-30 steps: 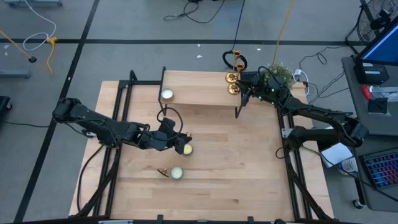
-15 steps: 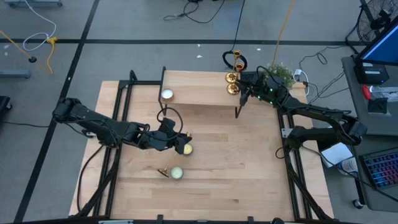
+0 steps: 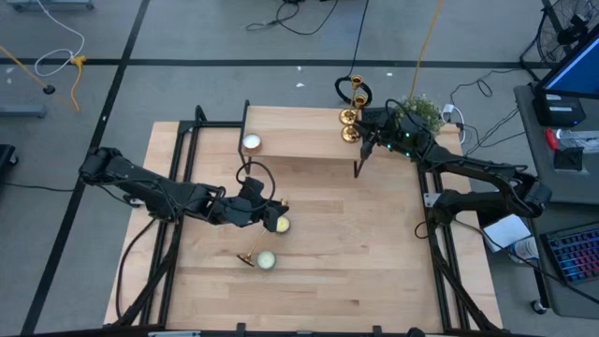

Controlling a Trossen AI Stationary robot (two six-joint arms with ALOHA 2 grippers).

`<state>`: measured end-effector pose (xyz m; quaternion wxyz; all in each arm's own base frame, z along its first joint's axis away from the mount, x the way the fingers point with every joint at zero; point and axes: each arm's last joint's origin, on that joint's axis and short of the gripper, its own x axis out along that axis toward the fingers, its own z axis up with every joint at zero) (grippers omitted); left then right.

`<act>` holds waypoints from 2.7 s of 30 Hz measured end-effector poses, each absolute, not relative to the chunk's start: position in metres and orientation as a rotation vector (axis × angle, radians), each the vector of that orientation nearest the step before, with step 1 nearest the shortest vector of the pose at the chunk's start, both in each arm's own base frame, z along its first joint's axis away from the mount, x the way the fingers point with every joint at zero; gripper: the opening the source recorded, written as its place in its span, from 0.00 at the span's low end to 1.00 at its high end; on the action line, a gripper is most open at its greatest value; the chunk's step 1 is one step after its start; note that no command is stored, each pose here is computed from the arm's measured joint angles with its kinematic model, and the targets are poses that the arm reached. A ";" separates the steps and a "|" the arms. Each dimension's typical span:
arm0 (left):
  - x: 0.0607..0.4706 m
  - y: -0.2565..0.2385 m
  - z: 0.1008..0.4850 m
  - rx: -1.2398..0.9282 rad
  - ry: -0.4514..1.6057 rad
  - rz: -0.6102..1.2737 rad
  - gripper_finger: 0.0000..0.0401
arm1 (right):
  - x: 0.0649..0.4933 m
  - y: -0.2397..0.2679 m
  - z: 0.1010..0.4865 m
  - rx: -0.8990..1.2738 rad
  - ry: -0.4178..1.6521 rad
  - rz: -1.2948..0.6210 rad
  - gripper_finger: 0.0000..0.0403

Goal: Pick & Place candle stick holders
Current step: Put the right candle holder aligned with the other candle holder on the shelf, then put the black scented candle aligned with the orange scented candle on the shelf

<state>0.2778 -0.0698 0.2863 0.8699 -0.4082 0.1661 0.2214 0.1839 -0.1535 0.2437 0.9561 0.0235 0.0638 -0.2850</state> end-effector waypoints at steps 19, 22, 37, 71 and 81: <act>0.278 -0.070 0.286 -0.854 0.347 0.464 0.44 | 0.184 -0.153 0.244 0.044 0.130 -0.549 0.17; 0.278 -0.070 0.286 -0.853 0.347 0.464 0.44 | 0.184 -0.153 0.244 0.044 0.129 -0.548 0.17; 0.278 -0.070 0.286 -0.856 0.346 0.464 0.44 | 0.184 -0.153 0.246 0.034 0.110 -0.556 0.17; 0.278 -0.068 0.286 -0.827 0.353 0.462 0.44 | 0.194 -0.157 0.236 0.028 0.120 -0.585 0.17; 0.279 -0.066 0.286 -0.830 0.354 0.464 0.44 | 0.194 -0.157 0.237 0.015 0.116 -0.585 0.19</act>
